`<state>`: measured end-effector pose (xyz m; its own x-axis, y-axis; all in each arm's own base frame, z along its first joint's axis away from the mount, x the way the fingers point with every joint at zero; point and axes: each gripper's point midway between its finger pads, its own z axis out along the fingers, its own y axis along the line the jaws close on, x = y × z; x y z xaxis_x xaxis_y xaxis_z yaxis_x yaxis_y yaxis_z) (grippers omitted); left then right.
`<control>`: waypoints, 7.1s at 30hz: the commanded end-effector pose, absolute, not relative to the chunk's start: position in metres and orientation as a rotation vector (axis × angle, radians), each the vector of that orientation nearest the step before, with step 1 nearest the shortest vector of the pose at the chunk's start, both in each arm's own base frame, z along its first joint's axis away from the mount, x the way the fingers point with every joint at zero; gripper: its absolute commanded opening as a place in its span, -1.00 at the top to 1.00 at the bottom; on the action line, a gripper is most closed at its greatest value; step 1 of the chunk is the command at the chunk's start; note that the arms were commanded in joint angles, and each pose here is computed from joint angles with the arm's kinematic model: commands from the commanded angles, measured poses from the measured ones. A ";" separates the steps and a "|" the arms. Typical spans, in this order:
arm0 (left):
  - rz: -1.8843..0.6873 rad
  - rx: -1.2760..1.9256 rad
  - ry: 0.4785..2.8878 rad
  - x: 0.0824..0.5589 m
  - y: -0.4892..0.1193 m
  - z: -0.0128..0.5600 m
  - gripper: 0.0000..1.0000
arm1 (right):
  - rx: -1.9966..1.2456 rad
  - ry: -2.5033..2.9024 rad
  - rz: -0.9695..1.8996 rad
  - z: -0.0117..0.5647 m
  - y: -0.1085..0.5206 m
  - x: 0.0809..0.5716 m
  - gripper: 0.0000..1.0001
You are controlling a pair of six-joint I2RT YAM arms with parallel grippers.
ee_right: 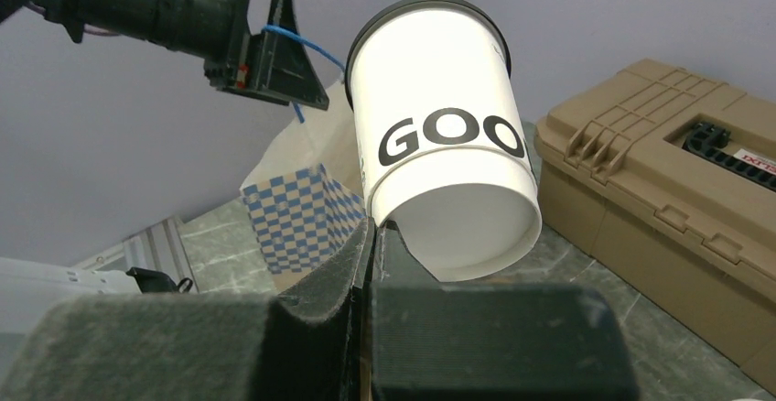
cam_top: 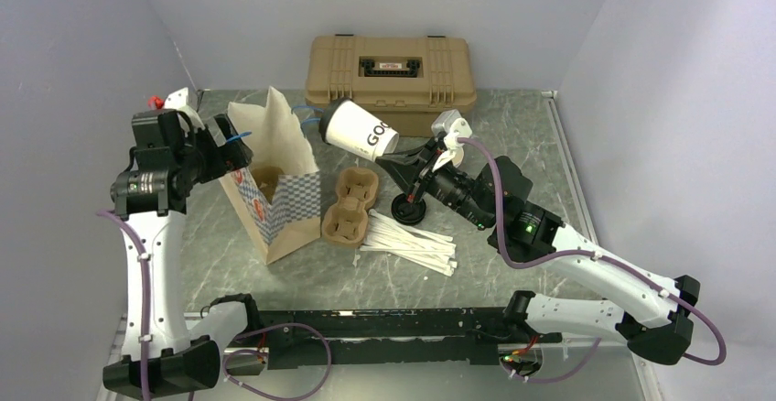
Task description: Pack the takeout coffee
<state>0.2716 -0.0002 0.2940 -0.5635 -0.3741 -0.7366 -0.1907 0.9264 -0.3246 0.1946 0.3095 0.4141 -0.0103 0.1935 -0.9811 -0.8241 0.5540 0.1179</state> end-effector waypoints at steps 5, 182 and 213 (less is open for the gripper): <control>-0.285 -0.304 2.088 0.252 -0.009 0.353 -0.99 | -0.597 1.280 0.954 0.437 0.307 0.183 1.00; -1.662 0.701 1.608 0.099 -0.197 0.501 -0.99 | -0.981 0.873 1.193 0.501 0.275 0.071 1.00; -1.675 0.690 1.627 0.104 -0.199 0.495 -0.46 | -0.986 0.864 1.189 0.504 0.283 0.075 1.00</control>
<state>0.1094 -0.1985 0.4897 -0.6559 -0.1283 -0.7439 0.7452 0.0472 -0.6652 0.0778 0.2891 0.4735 0.1138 0.2596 -0.9590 -0.9926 0.0711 -0.0985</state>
